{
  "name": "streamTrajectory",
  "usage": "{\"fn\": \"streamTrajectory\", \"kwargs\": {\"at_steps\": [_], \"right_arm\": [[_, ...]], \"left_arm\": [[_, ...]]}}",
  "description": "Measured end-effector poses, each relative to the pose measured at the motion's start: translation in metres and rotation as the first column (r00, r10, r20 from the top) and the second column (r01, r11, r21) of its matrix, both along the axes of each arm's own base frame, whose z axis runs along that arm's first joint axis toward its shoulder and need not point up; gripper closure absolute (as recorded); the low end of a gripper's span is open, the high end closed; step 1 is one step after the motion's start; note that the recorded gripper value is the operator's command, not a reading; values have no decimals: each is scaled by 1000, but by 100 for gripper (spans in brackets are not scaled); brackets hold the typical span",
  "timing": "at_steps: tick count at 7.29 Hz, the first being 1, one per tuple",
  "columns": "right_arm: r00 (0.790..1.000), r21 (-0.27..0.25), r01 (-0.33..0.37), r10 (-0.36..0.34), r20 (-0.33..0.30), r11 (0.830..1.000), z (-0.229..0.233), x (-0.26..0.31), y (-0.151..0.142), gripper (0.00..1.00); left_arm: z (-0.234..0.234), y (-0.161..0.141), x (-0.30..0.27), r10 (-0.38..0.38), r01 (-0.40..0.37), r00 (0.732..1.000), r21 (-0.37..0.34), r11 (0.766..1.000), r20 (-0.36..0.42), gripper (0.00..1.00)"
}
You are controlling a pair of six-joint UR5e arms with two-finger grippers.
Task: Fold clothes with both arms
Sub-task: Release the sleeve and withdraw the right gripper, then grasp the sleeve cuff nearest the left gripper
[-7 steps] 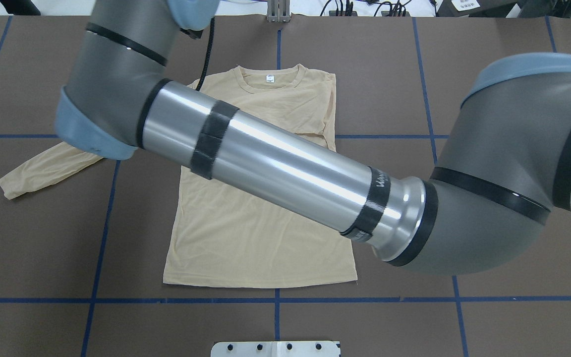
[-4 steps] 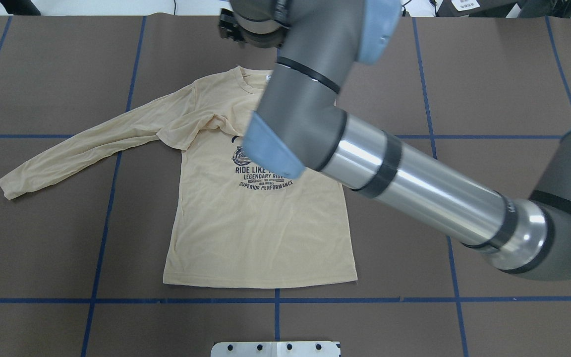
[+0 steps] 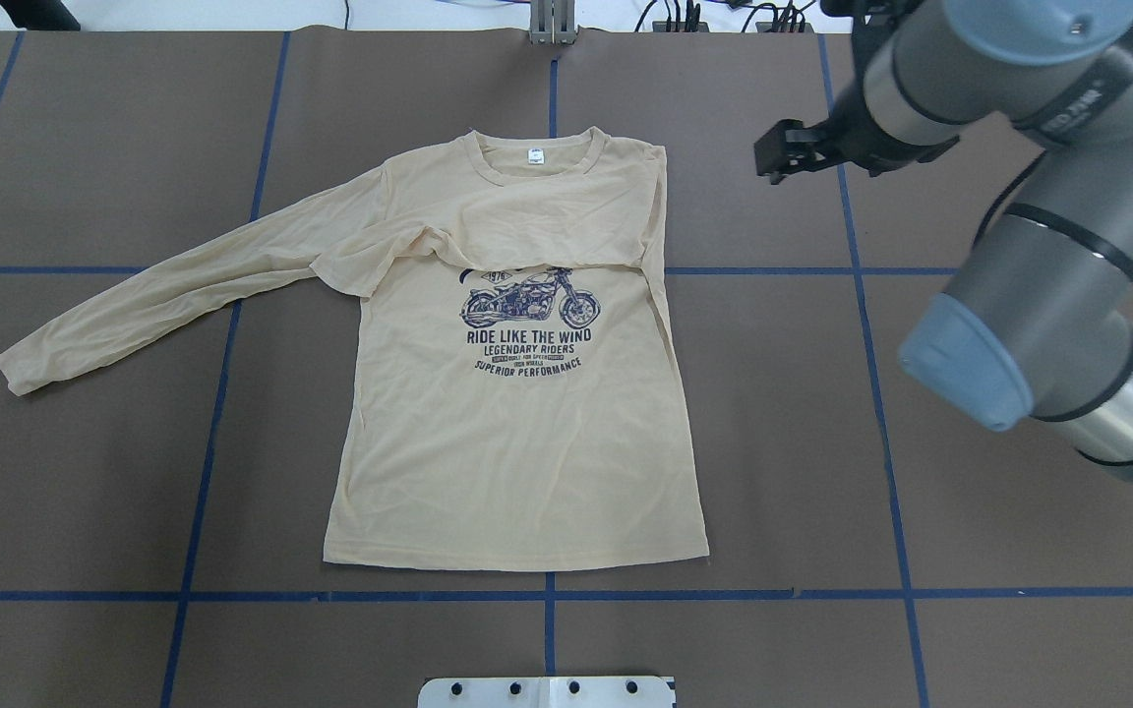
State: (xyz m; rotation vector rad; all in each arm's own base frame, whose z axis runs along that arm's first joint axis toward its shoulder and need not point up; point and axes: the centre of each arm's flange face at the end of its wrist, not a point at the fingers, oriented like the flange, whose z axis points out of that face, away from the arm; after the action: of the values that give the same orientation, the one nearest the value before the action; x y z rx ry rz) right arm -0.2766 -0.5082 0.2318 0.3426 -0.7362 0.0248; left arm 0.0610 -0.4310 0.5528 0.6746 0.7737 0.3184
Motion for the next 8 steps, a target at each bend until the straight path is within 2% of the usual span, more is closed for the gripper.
{"fn": "streamTrajectory", "kwargs": {"at_steps": [1, 2, 4, 7, 8], "right_arm": [[999, 18, 39, -39, -7, 999, 43, 33, 10, 1], [998, 39, 65, -66, 13, 997, 90, 63, 19, 1], [992, 54, 115, -118, 50, 992, 170, 123, 37, 0], [990, 52, 131, -134, 48, 990, 200, 148, 46, 0], [990, 51, 131, -134, 47, 990, 202, 149, 47, 0]], "left_arm": [[15, 3, 20, -30, 30, 999, -20, 999, -30, 0], [25, 7, 40, -51, 48, 997, -48, 998, -55, 0], [38, 16, 80, -63, 57, 996, -93, 994, -61, 1], [69, 30, 117, -29, 27, 999, -102, 994, -25, 11], [77, 33, 127, -13, 11, 1000, -103, 995, -18, 23]]}}
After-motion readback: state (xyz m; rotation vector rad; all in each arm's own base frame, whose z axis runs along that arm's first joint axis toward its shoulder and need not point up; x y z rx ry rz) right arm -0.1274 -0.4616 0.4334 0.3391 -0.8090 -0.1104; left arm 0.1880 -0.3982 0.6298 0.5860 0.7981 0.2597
